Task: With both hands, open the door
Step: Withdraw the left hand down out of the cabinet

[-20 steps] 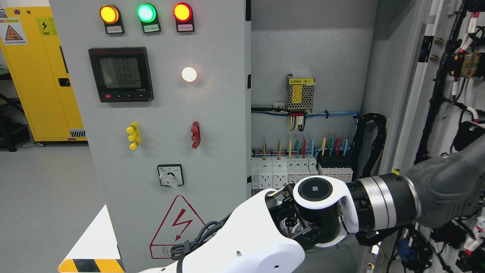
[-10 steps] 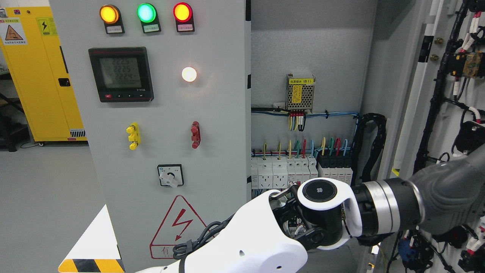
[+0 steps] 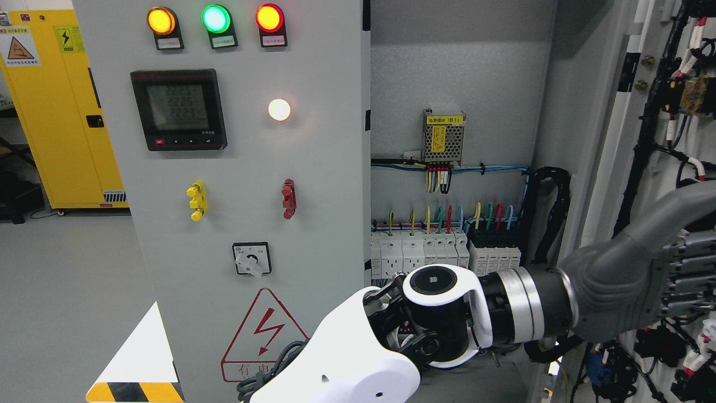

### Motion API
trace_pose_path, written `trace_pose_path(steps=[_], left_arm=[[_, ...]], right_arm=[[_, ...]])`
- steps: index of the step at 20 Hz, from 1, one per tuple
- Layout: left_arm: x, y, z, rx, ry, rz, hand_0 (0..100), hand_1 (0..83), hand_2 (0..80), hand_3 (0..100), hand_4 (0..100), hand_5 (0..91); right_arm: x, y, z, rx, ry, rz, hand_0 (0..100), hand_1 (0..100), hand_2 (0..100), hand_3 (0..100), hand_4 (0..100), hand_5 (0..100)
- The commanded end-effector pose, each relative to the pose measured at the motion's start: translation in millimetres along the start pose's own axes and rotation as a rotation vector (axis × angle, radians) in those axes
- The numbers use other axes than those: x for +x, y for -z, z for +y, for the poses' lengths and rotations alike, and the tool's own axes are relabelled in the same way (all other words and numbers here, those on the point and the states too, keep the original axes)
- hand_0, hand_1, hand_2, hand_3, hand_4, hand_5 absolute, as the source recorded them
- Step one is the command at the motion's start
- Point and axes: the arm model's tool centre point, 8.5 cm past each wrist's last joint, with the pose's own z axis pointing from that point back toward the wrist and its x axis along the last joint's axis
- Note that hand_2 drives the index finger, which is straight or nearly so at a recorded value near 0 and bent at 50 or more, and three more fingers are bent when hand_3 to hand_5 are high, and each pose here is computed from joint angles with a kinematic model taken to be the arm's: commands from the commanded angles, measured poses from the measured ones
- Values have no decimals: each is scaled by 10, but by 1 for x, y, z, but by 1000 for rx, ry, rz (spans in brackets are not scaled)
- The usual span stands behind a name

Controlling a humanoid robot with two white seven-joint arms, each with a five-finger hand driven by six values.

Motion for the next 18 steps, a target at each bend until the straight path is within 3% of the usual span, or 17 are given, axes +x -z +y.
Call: trace_pose_path(steps=[1,6,8,10,13,18], left_arm=[[-13,-79,28,143,25,-54,0,0,0,0,0,0],[-92,-150,47,320,-43,-30,0,0,0,0,0,0],[-130,-169,42,384,-27,15,0,0,0,0,0,0],[-172,-185,31,436,-35,67,0,0,0,0,0,0],[-225,-212,10,488,-102,109,0,0,0,0,0,0],[-312,-267,-36,565,-117,301,0,0,0,0,0,0]], right_arm=[[0,0,0,2,56,-3,244,0,0,0,0,0],[0,0,0,2,56,-3,244,0,0,0,0,0],[0,0,2,5,54,-3,243,0,0,0,0,0],[1,0,5,8,53,-5,243,0,0,0,0,0],[0,1,7,11,53,-4,243,0,0,0,0,0],[0,1,12,20,51,-2,243,0,0,0,0,0]])
